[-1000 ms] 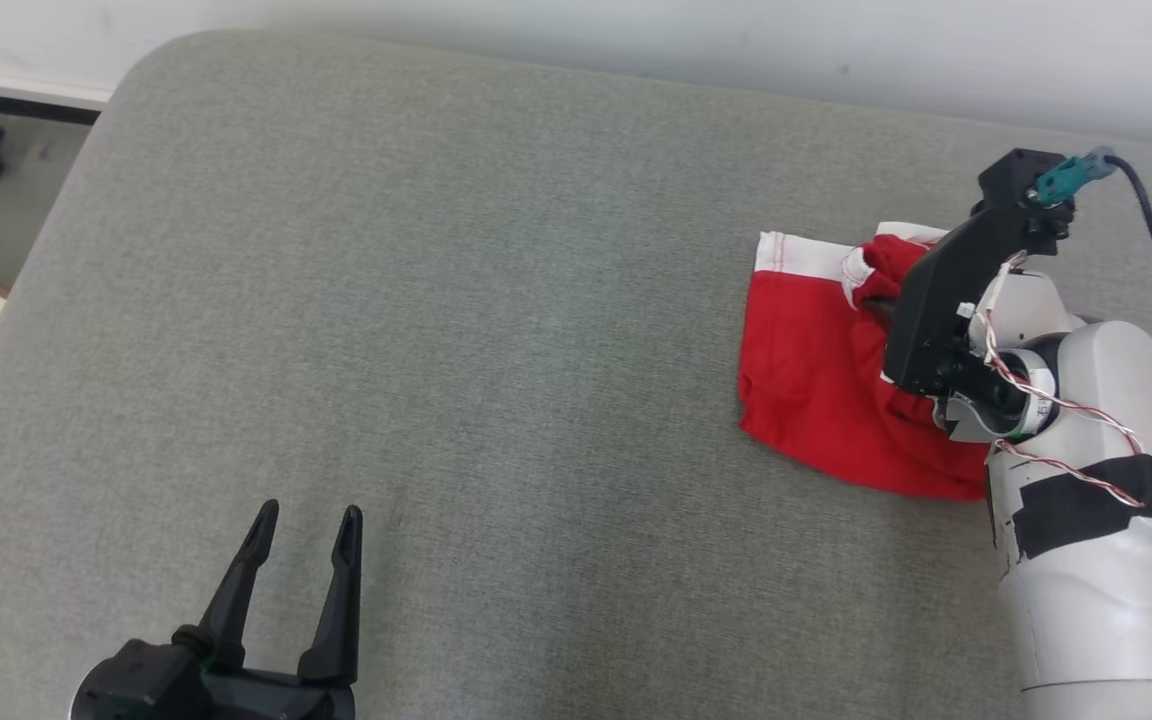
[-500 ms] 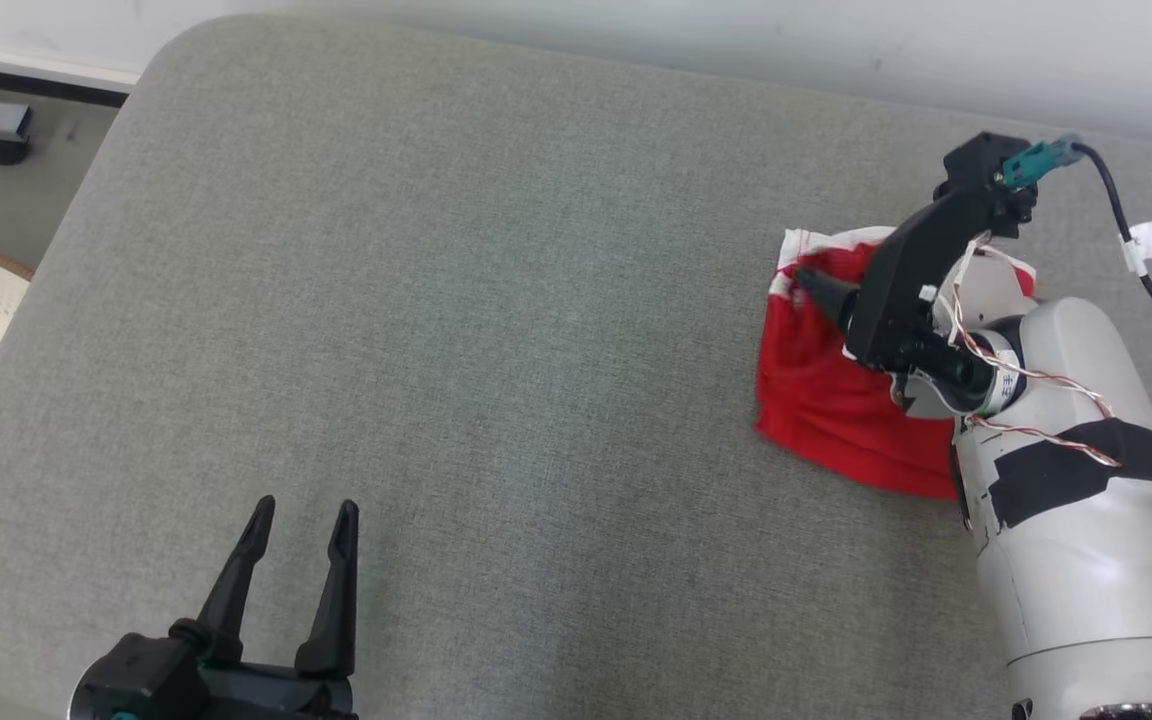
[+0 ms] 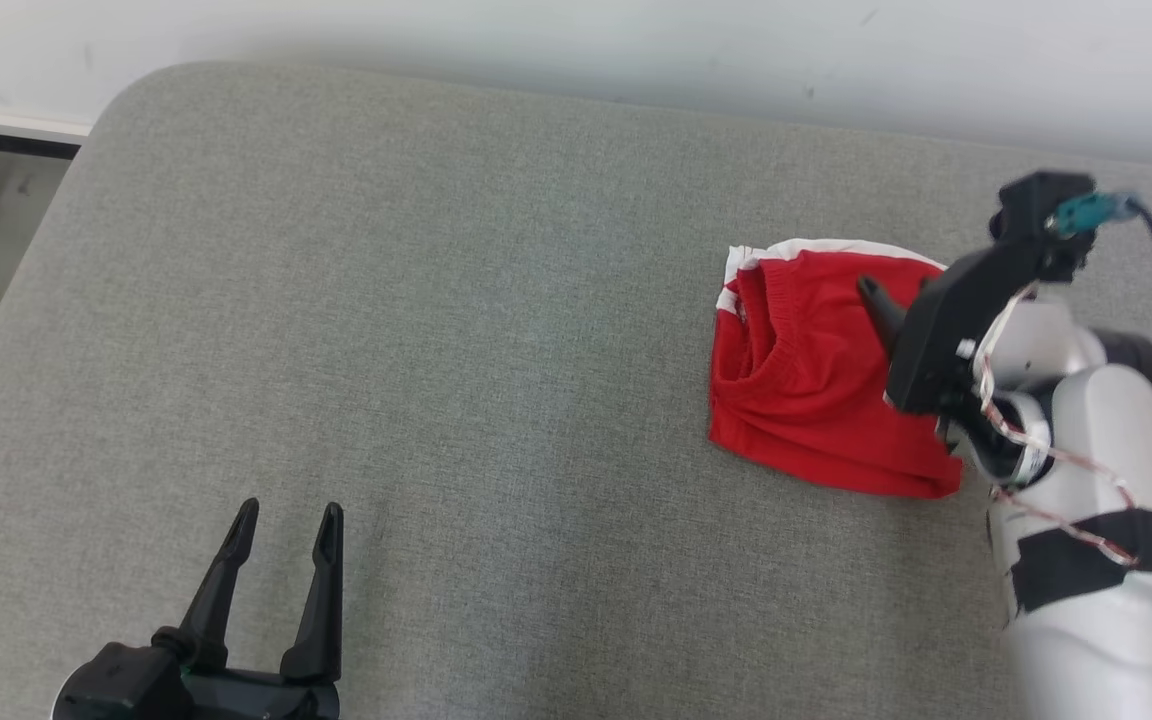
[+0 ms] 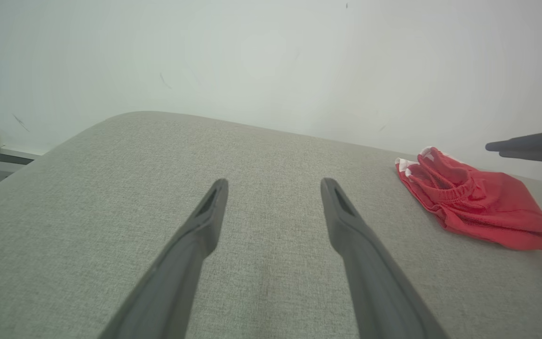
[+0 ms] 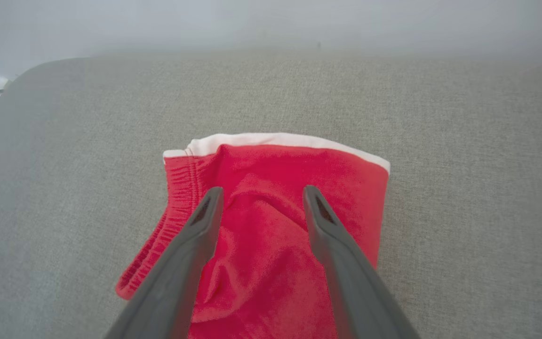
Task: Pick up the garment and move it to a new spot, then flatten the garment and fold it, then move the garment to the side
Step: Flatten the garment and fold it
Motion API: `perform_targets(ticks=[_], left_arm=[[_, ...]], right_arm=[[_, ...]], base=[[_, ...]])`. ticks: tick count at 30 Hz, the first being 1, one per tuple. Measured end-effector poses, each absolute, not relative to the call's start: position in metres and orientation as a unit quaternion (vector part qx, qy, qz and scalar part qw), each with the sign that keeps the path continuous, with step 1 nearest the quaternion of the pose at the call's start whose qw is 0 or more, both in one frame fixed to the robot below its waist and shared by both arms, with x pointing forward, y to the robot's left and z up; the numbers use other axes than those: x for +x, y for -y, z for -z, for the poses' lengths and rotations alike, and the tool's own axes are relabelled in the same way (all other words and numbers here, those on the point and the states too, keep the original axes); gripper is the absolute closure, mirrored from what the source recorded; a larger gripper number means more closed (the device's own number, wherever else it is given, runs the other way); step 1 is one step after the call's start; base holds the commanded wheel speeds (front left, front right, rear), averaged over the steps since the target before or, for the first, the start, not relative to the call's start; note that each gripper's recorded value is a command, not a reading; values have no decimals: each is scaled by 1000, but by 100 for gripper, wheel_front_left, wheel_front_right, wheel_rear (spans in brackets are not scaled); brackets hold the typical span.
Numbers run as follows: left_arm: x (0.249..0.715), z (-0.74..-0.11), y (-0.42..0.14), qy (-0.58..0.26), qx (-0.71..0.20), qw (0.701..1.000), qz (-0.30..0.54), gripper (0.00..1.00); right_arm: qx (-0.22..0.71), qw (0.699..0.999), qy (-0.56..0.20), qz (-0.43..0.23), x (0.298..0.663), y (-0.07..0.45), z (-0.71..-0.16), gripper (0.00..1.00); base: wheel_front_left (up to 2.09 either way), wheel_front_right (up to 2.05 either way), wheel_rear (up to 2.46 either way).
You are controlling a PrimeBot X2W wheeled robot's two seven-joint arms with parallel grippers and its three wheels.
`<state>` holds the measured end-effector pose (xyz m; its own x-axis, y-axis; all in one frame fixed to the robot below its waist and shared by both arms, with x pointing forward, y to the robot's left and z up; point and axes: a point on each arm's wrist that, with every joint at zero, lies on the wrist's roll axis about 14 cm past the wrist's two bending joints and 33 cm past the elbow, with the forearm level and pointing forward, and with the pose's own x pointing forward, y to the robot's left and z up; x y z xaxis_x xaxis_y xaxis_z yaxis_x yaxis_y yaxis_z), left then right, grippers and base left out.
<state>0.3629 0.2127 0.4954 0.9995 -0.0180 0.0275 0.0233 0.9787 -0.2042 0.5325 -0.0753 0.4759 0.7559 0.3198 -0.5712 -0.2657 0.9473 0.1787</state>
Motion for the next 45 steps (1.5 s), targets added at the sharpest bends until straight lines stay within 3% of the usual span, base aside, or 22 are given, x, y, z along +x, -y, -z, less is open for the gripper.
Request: perform_targets(ticks=[2, 12, 18, 25, 26, 27, 28, 36, 44, 45], left_arm=[[363, -494, -212, 11, -103, 995, 11, 0], [363, -483, -212, -5, -108, 994, 5, 0], [360, -481, -218, -8, -109, 994, -6, 0], [358, -485, -223, -1, -109, 994, -11, 0], [358, -486, -222, 0, -109, 994, -9, 0], [358, -486, -222, 1, -109, 994, -9, 0], [358, -487, -221, 1, -109, 994, -7, 0], [358, -493, -216, 12, -108, 994, 7, 0], [356, -497, -210, 17, -109, 994, 20, 0], [356, -497, -208, 17, -110, 994, 23, 0]], right_arm=[[40, 934, -319, -158, 528, 75, -470, 100], [-13, 908, -365, -203, 504, 43, -421, 100], [-11, 895, -366, -255, 494, 8, -415, 100], [-11, 896, -354, -269, 489, 0, -424, 100], [-10, 898, -350, -266, 490, 2, -427, 94], [-9, 900, -345, -264, 491, 3, -431, 64], [-8, 903, -340, -262, 492, 5, -434, 0], [11, 925, -304, -228, 495, 32, -465, 0], [8, 938, -296, -179, 476, 71, -462, 0], [4, 941, -292, -171, 476, 76, -462, 60]], base=[[0, 0, 0], [0, 0, 0], [0, 0, 0], [0, 0, 0], [0, 0, 0], [0, 0, 0], [0, 0, 0], [0, 0, 0], [0, 0, 0], [0, 0, 0]])
